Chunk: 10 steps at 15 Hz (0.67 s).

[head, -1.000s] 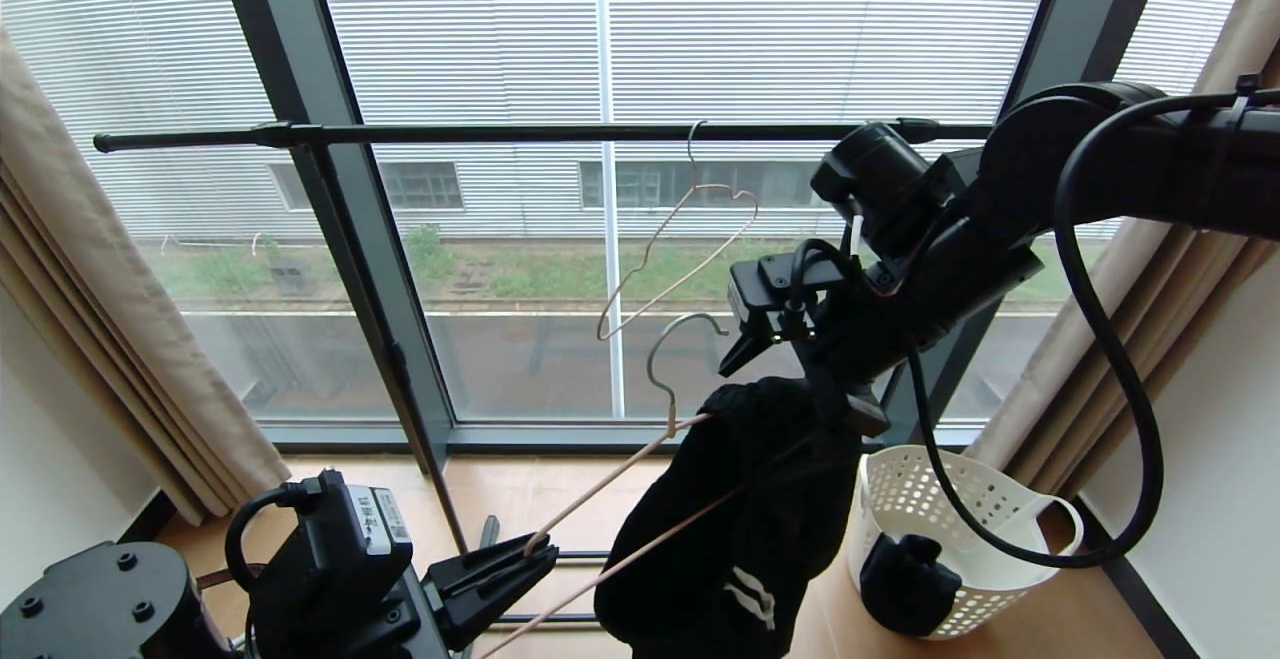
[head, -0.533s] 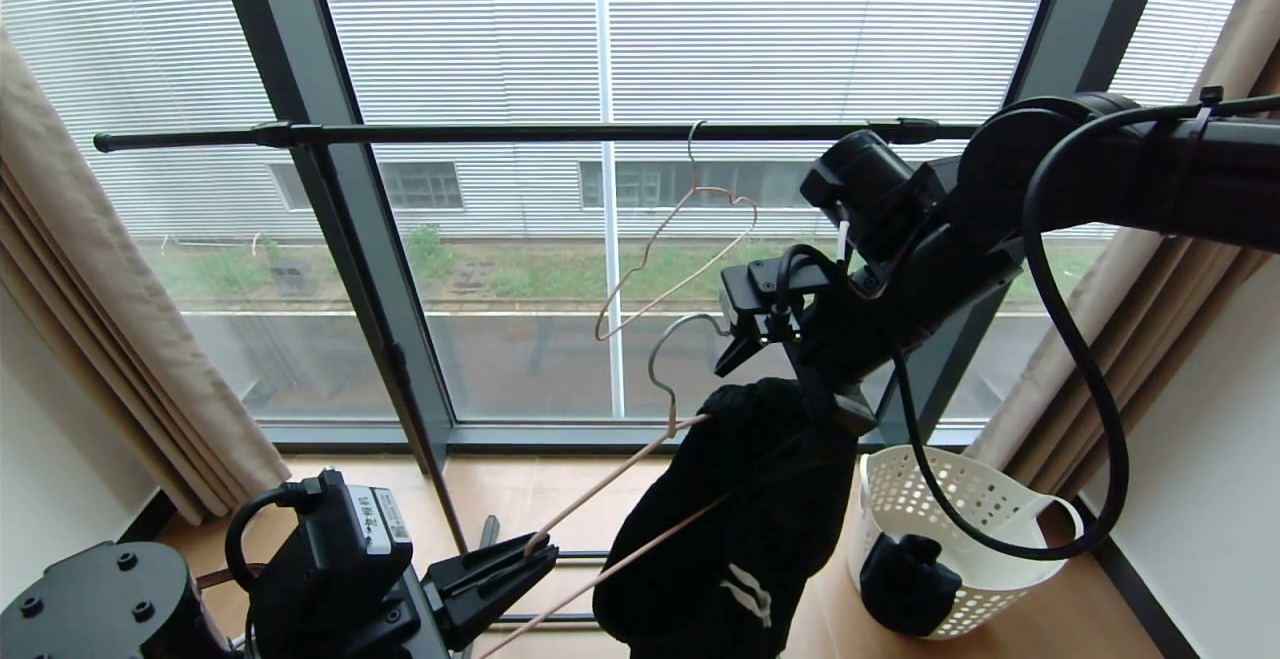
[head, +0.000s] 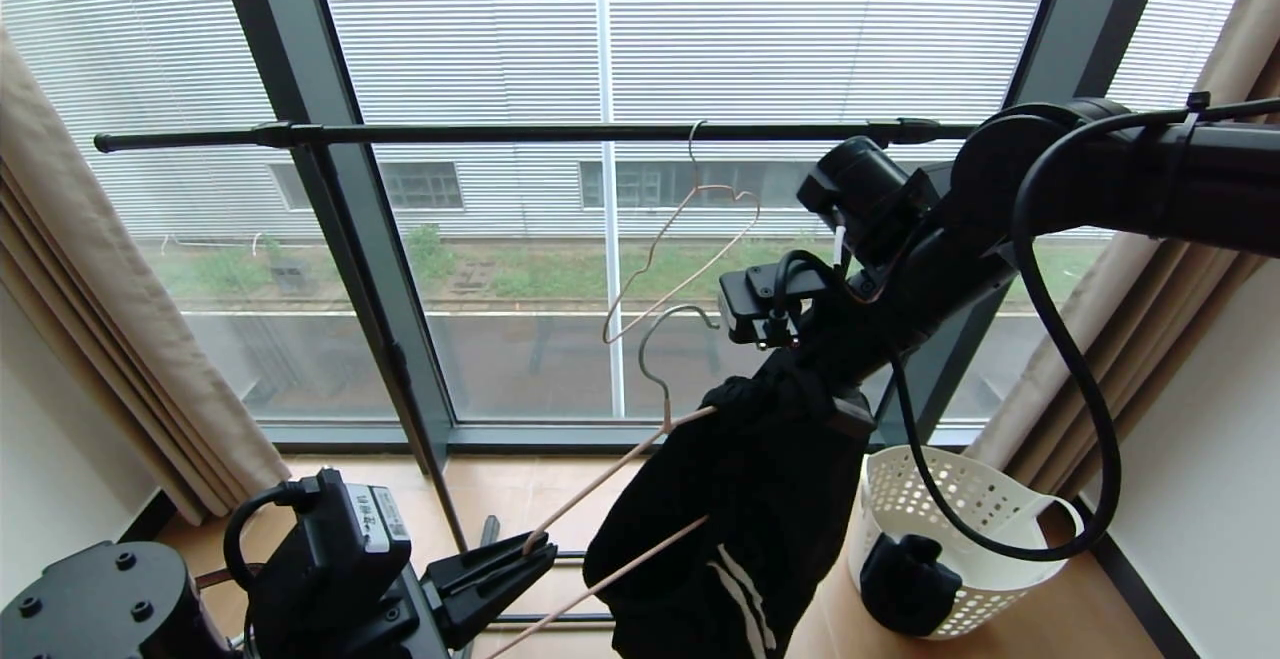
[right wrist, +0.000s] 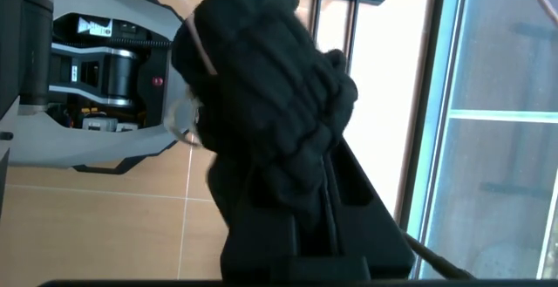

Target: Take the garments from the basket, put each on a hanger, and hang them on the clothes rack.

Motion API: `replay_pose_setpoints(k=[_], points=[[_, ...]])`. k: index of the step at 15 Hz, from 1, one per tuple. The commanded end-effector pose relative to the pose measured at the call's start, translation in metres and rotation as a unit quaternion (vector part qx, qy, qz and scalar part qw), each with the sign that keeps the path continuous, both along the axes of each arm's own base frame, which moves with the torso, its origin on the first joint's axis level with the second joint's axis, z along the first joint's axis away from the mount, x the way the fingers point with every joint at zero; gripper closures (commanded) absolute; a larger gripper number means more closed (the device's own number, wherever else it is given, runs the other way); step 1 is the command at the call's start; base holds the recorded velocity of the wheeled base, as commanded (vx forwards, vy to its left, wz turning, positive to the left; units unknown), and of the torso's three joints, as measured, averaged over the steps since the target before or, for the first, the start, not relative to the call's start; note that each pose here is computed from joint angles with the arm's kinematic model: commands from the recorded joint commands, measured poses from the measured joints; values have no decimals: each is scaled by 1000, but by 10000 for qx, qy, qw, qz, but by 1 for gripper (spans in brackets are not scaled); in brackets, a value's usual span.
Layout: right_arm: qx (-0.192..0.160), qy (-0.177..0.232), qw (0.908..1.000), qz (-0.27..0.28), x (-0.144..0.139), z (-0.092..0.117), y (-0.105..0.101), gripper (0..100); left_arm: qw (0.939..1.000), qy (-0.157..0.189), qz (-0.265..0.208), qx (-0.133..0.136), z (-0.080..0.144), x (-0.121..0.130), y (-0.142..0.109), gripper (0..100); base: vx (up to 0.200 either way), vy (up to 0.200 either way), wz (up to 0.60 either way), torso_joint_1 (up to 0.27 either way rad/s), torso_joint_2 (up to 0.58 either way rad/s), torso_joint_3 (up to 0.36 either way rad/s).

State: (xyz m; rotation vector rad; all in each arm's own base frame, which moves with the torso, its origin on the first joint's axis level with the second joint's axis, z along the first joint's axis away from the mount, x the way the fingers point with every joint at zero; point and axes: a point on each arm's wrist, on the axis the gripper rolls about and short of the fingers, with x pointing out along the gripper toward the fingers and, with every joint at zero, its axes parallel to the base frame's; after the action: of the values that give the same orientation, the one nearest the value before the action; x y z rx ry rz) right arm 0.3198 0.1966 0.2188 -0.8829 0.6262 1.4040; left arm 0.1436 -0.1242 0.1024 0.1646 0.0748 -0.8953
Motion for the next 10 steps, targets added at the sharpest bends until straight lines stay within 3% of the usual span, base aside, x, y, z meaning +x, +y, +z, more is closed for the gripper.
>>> replay_pose_setpoints(k=[1,6,7,10], points=[[9,1,10000,0,-1,2,-1,100,10000,5,15,15,-1,0,0,100,0,0,0,0,0,0],[30,-22,10000,-28,-8,9,-7,100,9999,14,145,31,-1,2,1,100,0,0,0,0,0,0],[26,-15,10000,-28,-9,9,-8,100,9998,17,183,40,-1,2,1,0,0,0,0,0,0,0],[99,-111,9998,-104,-18,22,-19,100,9998,-32,207,-7,1,2,1,0,0,0,0,0,0,0]])
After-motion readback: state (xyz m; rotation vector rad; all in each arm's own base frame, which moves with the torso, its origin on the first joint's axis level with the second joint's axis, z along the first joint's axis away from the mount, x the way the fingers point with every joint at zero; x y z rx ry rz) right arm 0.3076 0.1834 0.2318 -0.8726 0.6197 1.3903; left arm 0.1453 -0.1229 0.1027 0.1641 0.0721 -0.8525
